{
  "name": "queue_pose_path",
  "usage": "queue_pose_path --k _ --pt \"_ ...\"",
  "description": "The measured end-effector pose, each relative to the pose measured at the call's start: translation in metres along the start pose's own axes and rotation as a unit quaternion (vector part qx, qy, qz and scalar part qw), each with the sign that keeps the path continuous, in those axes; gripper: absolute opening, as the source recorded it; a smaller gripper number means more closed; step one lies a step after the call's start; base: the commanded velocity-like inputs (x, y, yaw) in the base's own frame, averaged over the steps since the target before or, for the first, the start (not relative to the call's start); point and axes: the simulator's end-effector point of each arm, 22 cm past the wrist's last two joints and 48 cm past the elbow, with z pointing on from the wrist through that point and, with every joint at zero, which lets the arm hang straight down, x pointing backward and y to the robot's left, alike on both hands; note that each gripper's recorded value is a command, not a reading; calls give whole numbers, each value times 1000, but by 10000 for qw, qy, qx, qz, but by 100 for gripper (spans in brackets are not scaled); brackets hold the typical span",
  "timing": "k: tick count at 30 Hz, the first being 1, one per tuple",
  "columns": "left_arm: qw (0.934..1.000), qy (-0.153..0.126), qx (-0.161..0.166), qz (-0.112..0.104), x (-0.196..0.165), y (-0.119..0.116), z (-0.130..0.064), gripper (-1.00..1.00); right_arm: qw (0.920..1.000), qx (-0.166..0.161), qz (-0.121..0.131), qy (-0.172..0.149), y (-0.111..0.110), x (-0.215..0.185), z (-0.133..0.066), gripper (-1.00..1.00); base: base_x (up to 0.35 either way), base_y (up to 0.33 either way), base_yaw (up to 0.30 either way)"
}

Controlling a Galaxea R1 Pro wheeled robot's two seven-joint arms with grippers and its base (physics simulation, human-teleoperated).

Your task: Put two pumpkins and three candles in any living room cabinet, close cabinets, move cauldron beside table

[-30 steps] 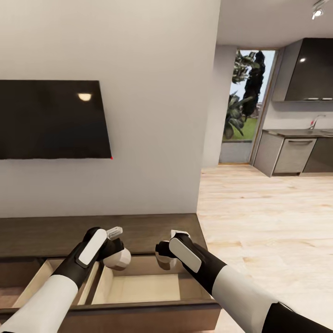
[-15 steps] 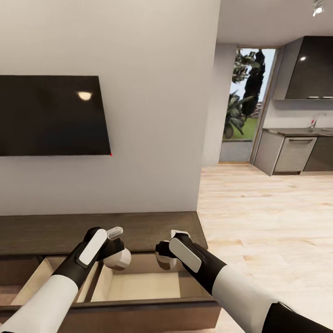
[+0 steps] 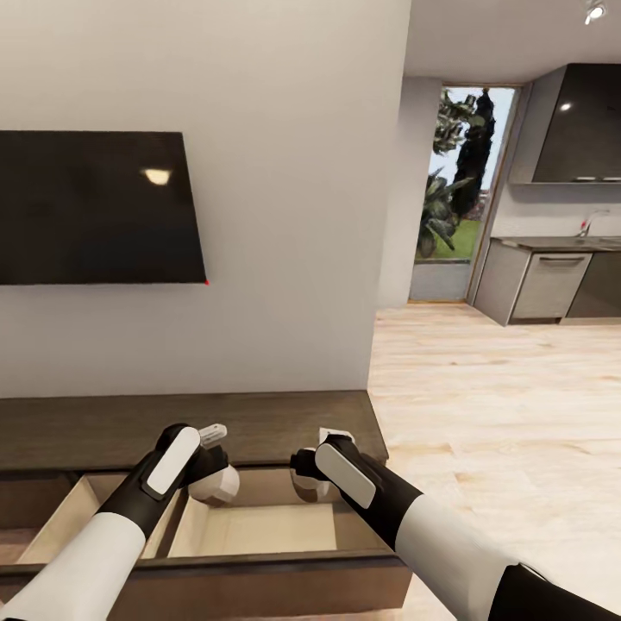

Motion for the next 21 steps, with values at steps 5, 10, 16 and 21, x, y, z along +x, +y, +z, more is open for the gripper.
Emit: queue_pose_path --k 5,10,16,21 --pt "10000 8 8 -2 5 0 8 -100 10000 5 10 -7 -2 5 7 -100 0 0 0" --pt "10000 8 18 -2 10 1 16 -100 10000 28 9 7 -6 12 15 -100 0 0 0" --pt "10000 10 24 4 15 2 25 -100 9995 180 -184 -174 -15 11 24 -100 0 0 0" --pt "10000 16 40 0 21 2 34 -100 9996 67 -117 -240 -15 15 35 -100 0 0 0"
